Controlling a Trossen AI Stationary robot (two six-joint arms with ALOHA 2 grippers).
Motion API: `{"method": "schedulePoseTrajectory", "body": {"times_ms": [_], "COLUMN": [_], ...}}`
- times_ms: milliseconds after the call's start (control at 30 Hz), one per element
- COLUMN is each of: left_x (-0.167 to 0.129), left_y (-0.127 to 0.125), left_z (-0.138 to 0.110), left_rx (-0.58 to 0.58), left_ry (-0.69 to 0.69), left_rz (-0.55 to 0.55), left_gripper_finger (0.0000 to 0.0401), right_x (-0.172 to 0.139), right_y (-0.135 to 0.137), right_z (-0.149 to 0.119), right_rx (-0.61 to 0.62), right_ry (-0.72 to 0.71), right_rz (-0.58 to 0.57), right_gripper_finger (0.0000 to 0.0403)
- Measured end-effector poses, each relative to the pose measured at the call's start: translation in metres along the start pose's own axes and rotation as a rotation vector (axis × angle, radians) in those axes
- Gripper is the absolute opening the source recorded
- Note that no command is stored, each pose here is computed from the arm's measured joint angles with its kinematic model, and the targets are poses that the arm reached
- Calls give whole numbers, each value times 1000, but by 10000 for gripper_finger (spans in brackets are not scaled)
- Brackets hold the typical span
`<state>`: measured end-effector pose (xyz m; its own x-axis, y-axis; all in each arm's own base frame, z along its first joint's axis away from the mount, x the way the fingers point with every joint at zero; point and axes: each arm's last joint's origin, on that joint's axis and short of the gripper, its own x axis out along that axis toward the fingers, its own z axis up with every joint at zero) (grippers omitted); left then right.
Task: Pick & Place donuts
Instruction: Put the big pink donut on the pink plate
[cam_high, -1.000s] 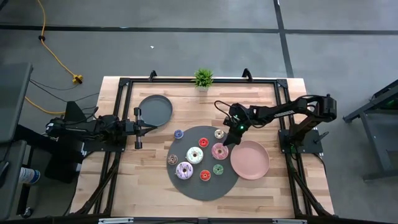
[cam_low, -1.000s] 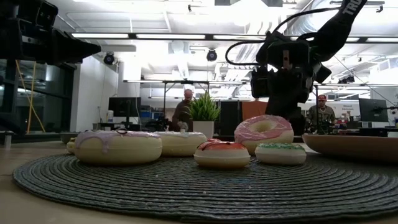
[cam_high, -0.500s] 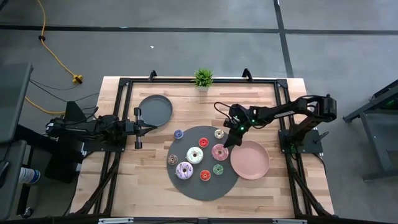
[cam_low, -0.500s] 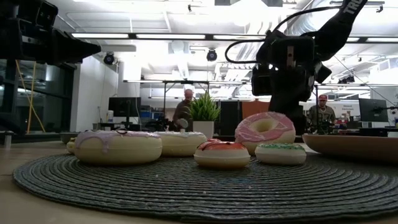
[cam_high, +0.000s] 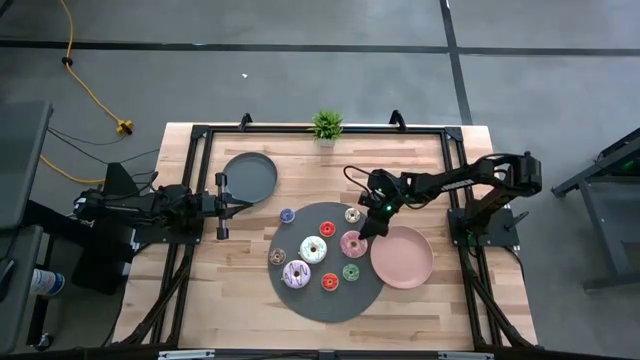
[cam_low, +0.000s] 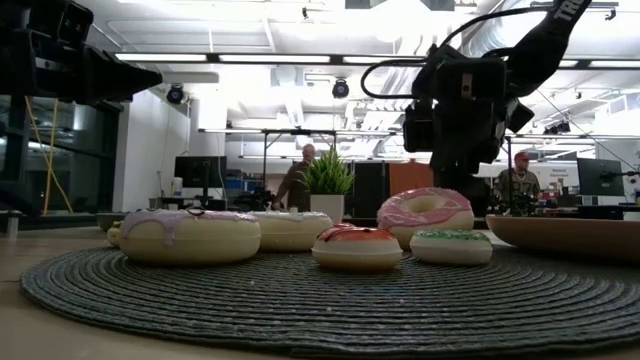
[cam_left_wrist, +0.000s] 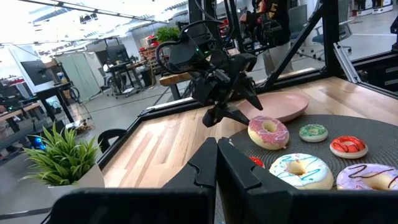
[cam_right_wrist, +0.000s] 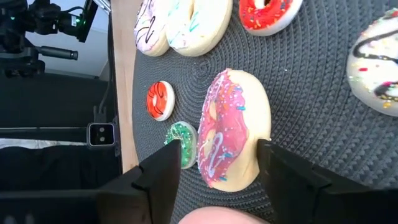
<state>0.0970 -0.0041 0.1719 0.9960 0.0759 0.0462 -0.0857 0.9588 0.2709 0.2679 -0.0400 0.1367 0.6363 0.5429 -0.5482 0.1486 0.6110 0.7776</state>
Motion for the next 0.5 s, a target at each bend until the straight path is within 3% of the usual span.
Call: {"method": "schedulePoseTrajectory", "body": {"times_ms": [500], "left_x": [0], "left_y": [0], "left_z": [0], "left_rx": [0], "left_ry": [0], "left_rz": [0], "left_gripper_finger": [0], "right_x": [9], "right_y": [3], "right_z": [-4], "right_rx": [-7], "right_ry": [4], "right_rz": [-21], "right_gripper_finger": [202]}}
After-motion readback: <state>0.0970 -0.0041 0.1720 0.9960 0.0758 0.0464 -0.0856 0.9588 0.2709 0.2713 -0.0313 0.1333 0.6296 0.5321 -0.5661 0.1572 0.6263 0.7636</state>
